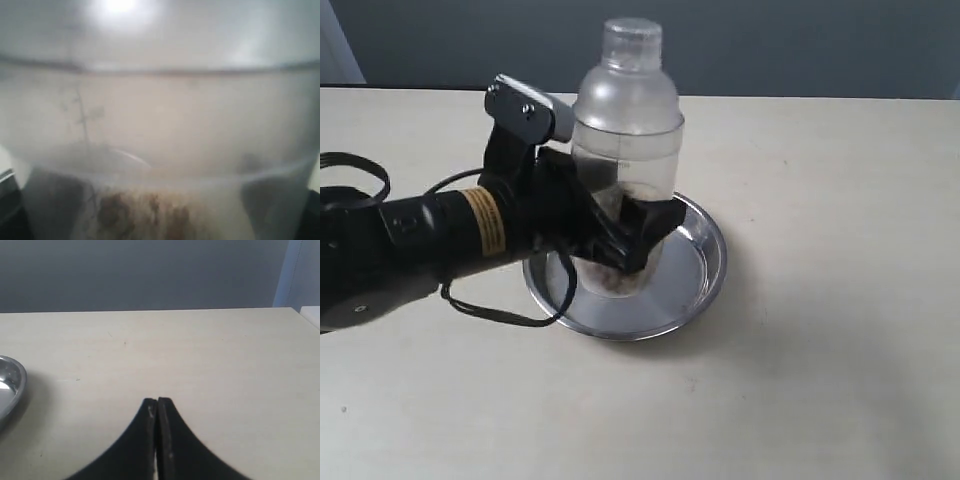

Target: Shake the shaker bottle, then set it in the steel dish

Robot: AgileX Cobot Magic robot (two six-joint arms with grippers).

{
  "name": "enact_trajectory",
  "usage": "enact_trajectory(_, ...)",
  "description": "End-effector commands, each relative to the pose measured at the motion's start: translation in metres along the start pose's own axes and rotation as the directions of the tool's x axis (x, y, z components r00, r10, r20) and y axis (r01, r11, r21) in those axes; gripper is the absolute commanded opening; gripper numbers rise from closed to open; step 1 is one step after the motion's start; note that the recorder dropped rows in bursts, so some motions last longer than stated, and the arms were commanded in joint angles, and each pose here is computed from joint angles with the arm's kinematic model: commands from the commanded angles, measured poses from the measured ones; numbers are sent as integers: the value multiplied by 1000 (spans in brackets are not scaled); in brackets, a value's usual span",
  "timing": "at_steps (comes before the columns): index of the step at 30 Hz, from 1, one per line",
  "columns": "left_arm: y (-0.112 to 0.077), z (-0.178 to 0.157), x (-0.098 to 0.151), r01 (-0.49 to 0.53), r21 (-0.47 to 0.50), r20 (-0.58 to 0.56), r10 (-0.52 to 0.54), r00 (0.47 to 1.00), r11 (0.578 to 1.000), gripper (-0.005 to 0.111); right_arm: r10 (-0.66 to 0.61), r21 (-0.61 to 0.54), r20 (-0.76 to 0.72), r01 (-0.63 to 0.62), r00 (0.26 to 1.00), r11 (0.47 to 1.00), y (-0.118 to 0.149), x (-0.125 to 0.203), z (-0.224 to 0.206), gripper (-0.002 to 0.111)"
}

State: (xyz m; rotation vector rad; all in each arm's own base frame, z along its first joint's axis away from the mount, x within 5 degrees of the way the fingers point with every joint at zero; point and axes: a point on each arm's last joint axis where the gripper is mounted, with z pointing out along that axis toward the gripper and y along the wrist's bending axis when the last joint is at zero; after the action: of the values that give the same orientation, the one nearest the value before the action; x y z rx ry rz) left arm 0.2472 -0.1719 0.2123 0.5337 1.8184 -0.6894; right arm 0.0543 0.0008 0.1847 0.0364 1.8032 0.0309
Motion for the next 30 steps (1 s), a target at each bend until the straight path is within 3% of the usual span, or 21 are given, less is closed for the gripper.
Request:
enact_trajectory(1, -24, -29, -80, -95, 97, 378, 51, 924, 991, 0, -1, 2, 16, 1, 1000, 1000, 0, -1, 0, -1)
enact_trajectory(4, -5, -9, -29, -28, -21, 78, 29, 997, 999, 0, -1, 2, 16, 1, 1000, 1000, 0, -1, 0, -1)
enact_trajectory(6, 3, 1, 4, 86, -38, 8, -86, 996, 996, 0, -1, 2, 16, 1, 1000, 1000, 0, -1, 0, -1)
enact_trajectory(8, -6, -3, -9, 74, 80, 165, -87, 982, 994, 0, -1, 2, 16, 1, 1000, 1000, 0, -1, 0, -1)
enact_trajectory(10, -20, -17, -53, 11, 177, 403, -83, 911, 984, 0, -1, 2, 16, 1, 1000, 1000, 0, -1, 0, -1)
enact_trajectory(11, -25, -25, -74, -31, 183, 462, -58, 885, 983, 0, -1, 2, 16, 1, 1000, 1000, 0, -1, 0, -1)
enact_trajectory(12, -25, -29, -86, -87, 98, 406, 40, 913, 991, 0, -1, 2, 14, 1, 1000, 1000, 0, -1, 0, -1)
enact_trajectory(13, -21, -23, -74, -80, 45, 299, 63, 952, 996, 0, -1, 2, 14, 1, 1000, 1000, 0, -1, 0, -1)
enact_trajectory(14, -7, -2, -24, -20, -21, 68, 22, 997, 1000, 0, -1, 2, 14, 1, 1000, 1000, 0, -1, 0, -1)
enact_trajectory(15, -2, 4, -4, 29, -35, 13, -29, 1000, 999, 0, -1, 2, 14, 1, 1000, 1000, 0, -1, 0, -1)
enact_trajectory(16, -2, 11, 20, 98, 29, 18, -98, 995, 995, 0, -1, 2, 14, 1, 1000, 1000, 0, -1, 0, -1)
enact_trajectory(18, -17, 3, -4, 55, 181, 221, -95, 971, 982, 0, -1, 2, 14, 1, 1000, 1000, 0, -1, 0, -1)
enact_trajectory(20, -28, -14, -53, -15, 204, 398, -69, 915, 979, 0, -1, 2, 14, 1, 1000, 1000, 0, -1, 0, -1)
enact_trajectory(21, -31, -18, -61, -60, 196, 408, -25, 913, 979, 0, -1, 2, 14, 1, 1000, 1000, 0, -1, 0, -1)
enact_trajectory(24, -21, -12, -48, -66, 78, 234, 46, 971, 995, 0, -1, 2, 14, 1, 1000, 1000, 0, -1, 0, -1)
enact_trajectory(25, -7, -6, -36, -39, -32, 135, 43, 990, 999, 0, -1, 2, 14, 1, 1000, 1000, 0, -1, 0, -1)
enact_trajectory(26, 8, -1, -28, 58, -157, 107, -41, 993, 986, 0, -1, 2, 14, 1, 1000, 1000, 0, -1, 0, -1)
enact_trajectory(27, 3, 3, -24, 119, -138, 133, -101, 986, 983, 0, -1, 2, 14, 1, 1000, 1000, 0, -1, 0, -1)
enact_trajectory(28, -30, 8, -20, -9, 83, 136, -2, 991, 996, 0, -1, 2, 14, 1, 1000, 1000, 0, -1, 0, -1)
enact_trajectory(29, -54, 8, -19, -148, 235, 154, 113, 982, 961, 0, -1, 2, 14, 1, 1000, 1000, 0, -1, 0, -1)
enact_trajectory(30, -54, 11, -16, -189, 173, 116, 171, 978, 967, 0, -1, 2, 14, 1, 1000, 1000, 0, -1, 0, -1)
